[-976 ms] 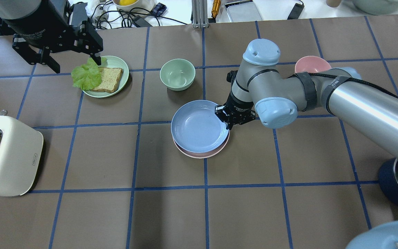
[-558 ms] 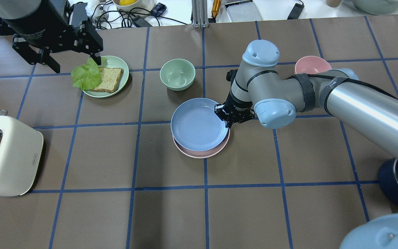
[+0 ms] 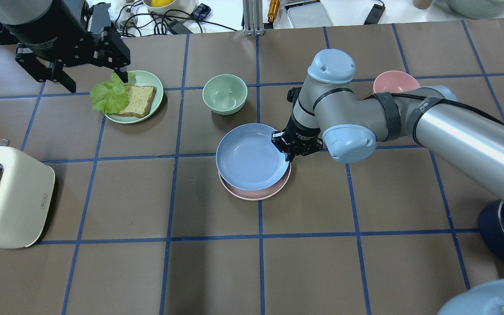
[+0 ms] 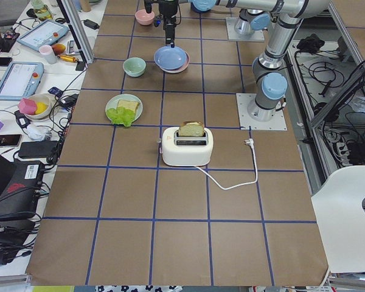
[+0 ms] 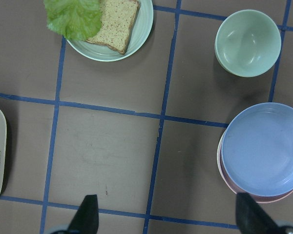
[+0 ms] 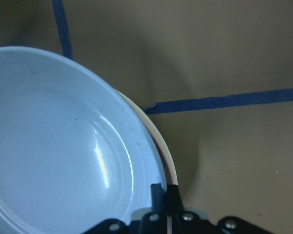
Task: Stack three plates with pink and blue
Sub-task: 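Lower the light-blue plate onto the pink plate with the right gripper, then open the right gripper to release the light-blue plate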
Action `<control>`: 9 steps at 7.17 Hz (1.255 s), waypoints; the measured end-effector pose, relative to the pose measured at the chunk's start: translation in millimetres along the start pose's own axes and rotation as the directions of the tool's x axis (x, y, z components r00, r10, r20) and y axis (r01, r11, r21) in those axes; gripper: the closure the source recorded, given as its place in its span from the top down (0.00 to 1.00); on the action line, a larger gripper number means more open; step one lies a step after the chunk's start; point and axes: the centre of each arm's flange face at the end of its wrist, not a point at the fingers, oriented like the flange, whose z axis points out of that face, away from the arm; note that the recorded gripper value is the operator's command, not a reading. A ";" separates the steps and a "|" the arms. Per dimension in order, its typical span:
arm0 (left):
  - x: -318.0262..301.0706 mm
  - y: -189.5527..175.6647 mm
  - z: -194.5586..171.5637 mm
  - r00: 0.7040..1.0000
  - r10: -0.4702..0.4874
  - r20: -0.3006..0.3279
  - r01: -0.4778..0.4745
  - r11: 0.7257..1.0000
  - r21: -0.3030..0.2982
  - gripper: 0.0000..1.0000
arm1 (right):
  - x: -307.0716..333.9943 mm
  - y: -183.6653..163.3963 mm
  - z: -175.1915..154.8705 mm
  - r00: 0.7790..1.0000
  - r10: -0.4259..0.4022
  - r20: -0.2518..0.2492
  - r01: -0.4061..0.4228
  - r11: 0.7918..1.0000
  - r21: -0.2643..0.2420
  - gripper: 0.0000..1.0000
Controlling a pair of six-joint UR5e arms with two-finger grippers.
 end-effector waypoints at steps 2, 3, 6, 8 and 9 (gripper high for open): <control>0.0 -0.3 0.3 1.000 0.000 0.000 0.000 1.000 0.000 1.00 | 3.3 5.6 7.4 1.000 0.002 -0.007 -0.002 1.000 -0.014 0.15; 0.1 -0.6 0.2 1.000 0.000 -0.001 0.000 1.000 0.000 1.00 | 3.9 6.7 8.7 1.000 0.002 -0.008 -0.002 1.000 -0.015 0.38; 0.2 -1.3 0.9 1.000 -0.001 -0.001 0.001 1.000 0.000 1.00 | 2.1 5.5 2.2 1.000 -0.004 0.002 0.004 1.000 0.000 1.00; 0.1 -1.0 0.5 1.000 -0.003 0.000 0.003 1.000 0.001 1.00 | 2.0 5.4 -21.1 1.000 -0.011 0.014 0.010 0.999 0.033 1.00; 0.0 -0.8 0.1 1.000 -0.003 0.001 0.003 1.000 0.002 1.00 | 0.2 3.1 -39.8 1.000 -0.020 0.018 0.019 0.998 0.057 1.00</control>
